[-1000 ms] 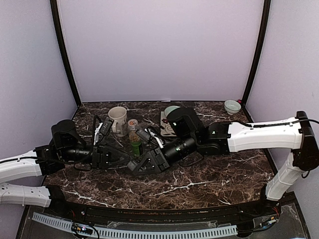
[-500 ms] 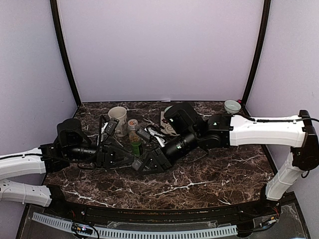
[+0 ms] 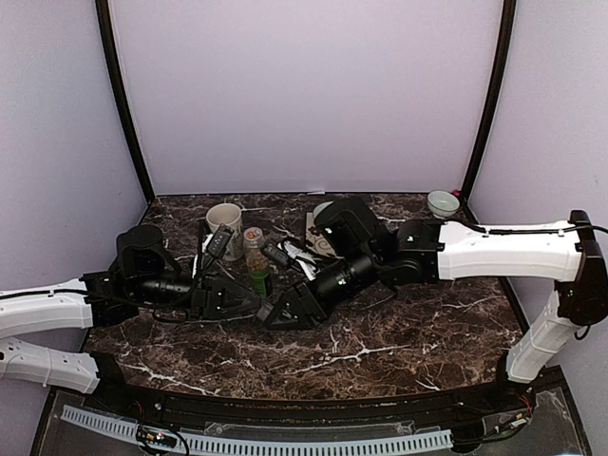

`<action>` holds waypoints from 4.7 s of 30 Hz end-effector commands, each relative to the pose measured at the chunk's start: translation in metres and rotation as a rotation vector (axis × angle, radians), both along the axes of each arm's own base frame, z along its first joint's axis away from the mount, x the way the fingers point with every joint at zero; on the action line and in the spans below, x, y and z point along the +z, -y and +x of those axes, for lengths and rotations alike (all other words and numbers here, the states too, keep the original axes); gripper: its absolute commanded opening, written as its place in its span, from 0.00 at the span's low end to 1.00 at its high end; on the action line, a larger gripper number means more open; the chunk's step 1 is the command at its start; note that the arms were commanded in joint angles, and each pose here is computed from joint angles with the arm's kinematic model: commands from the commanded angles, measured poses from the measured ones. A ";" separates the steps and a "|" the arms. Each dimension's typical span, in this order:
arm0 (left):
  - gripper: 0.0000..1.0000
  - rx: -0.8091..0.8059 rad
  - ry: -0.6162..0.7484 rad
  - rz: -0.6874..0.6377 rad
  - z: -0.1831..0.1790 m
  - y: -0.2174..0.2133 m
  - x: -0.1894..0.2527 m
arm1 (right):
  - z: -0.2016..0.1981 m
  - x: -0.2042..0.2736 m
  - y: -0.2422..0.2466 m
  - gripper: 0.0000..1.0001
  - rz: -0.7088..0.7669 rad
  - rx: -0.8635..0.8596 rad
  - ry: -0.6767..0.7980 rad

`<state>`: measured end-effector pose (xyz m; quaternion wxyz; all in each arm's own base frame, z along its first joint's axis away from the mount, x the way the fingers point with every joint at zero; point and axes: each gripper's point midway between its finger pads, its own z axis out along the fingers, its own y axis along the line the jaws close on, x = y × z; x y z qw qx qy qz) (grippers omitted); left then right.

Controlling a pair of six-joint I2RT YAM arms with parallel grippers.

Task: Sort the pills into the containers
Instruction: Open the lid of the pill container.

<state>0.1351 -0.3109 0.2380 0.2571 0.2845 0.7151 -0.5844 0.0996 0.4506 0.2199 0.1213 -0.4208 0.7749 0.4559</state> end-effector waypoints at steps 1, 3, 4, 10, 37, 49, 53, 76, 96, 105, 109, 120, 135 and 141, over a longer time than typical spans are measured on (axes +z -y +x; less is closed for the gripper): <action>0.00 0.010 0.026 -0.030 0.001 0.000 0.011 | 0.010 0.032 0.002 0.55 0.154 -0.020 -0.022; 0.00 0.011 0.032 -0.033 0.000 -0.001 0.011 | 0.011 0.033 0.004 0.55 0.169 -0.022 -0.044; 0.00 0.012 0.032 -0.033 0.000 -0.002 0.011 | 0.012 0.034 0.005 0.55 0.176 -0.021 -0.050; 0.00 0.015 0.036 -0.031 0.000 -0.003 0.009 | 0.016 0.034 0.010 0.60 0.195 -0.034 -0.089; 0.00 0.023 0.045 -0.012 0.003 -0.003 0.007 | 0.020 0.021 0.029 0.53 0.122 -0.090 -0.053; 0.00 0.014 0.047 -0.004 0.006 0.003 0.006 | 0.018 0.018 0.022 0.53 0.068 -0.076 -0.002; 0.00 0.020 0.048 0.002 0.007 0.002 0.005 | 0.017 0.018 0.022 0.53 0.044 -0.077 0.026; 0.00 0.011 0.054 -0.020 0.004 0.001 0.010 | 0.015 0.003 0.019 0.42 -0.004 -0.083 0.057; 0.00 0.011 0.064 -0.041 -0.001 -0.004 0.016 | 0.019 0.007 0.027 0.37 0.086 -0.111 -0.031; 0.00 0.005 0.070 -0.048 -0.003 -0.005 0.019 | 0.023 0.003 0.028 0.36 0.099 -0.120 -0.057; 0.00 0.000 0.069 -0.049 -0.003 -0.004 0.019 | 0.023 0.003 0.025 0.35 0.108 -0.116 -0.063; 0.00 -0.006 0.075 -0.046 -0.003 -0.003 0.018 | 0.018 0.010 0.015 0.27 0.169 -0.076 -0.121; 0.20 0.062 0.064 -0.019 0.007 -0.005 0.012 | 0.017 0.013 0.019 0.00 0.185 -0.080 -0.153; 0.52 0.125 0.047 0.028 0.014 -0.012 0.000 | 0.024 0.016 0.026 0.00 0.190 -0.113 -0.141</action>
